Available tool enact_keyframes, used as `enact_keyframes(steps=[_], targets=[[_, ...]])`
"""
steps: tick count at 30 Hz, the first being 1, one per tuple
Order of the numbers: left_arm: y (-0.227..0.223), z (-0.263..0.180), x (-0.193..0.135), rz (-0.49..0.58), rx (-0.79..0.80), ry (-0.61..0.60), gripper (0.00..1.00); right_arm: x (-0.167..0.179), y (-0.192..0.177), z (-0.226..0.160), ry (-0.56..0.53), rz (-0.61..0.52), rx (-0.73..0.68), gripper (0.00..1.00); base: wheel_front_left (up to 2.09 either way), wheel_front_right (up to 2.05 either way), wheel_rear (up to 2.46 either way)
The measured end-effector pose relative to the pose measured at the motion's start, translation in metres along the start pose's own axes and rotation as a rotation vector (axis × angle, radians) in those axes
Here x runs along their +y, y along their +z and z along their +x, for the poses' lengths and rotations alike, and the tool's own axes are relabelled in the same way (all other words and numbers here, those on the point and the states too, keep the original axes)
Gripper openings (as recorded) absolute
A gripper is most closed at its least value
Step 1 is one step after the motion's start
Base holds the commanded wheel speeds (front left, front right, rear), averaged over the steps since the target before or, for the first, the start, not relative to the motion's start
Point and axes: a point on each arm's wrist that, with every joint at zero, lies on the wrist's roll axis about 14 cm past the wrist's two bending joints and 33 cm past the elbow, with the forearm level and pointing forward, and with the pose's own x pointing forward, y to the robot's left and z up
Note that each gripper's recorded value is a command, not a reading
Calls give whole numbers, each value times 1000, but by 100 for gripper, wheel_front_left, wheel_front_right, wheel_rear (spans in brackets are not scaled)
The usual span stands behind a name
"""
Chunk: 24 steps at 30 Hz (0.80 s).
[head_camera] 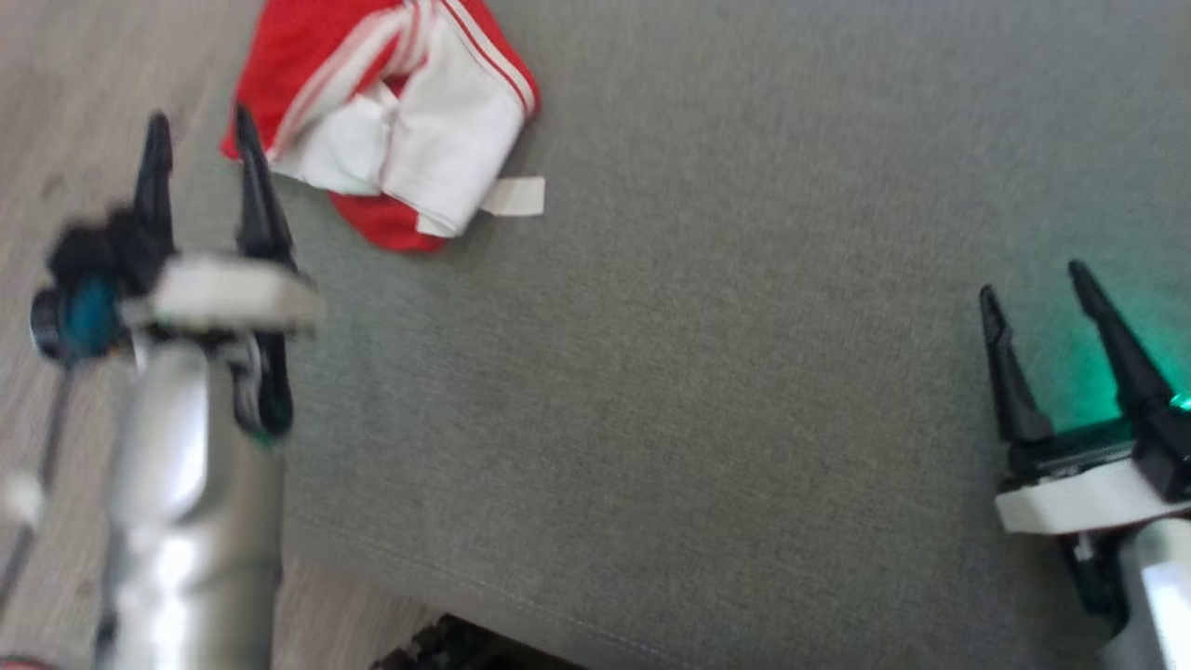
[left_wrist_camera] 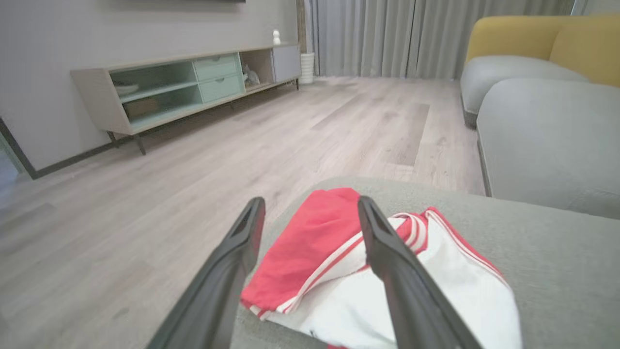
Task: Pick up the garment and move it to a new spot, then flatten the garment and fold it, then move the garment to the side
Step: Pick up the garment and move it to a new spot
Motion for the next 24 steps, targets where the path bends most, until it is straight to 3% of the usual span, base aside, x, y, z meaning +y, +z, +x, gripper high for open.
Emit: enact_keyframes(steps=[4, 6, 12, 13, 14, 15, 20, 24], targets=[[-26, 42, -8, -17, 158, -10, 100, -14, -10, 5, -3, -11, -3, 100, 0, 0, 0], [-35, 48, -10, -29, 205, -8, 100, -17, -12, 5, -5, -13, -7, 100, 0, 0, 0], [-113, 49, -16, -65, 550, 3, 100, -34, -13, 6, -28, -27, -28, 100, 0, 0, 0], [-119, 50, -17, -63, 568, -1, 65, -35, -13, 6, -32, -27, -28, 100, 0, 0, 0], [-119, 54, -17, -56, 561, -6, 16, -37, -13, 5, -38, -27, -33, 100, 0, 0, 0], [-116, 60, -17, -39, 533, -15, 0, -39, -13, 5, -46, -26, -36, 100, 0, 0, 0], [-81, 80, -28, 12, 325, -70, 0, -45, -6, 3, -78, -24, -43, 100, 0, 0, 0], [-28, 91, -35, 50, 148, -124, 0, -43, 2, -5, -102, -15, -36, 100, 0, 0, 0]])
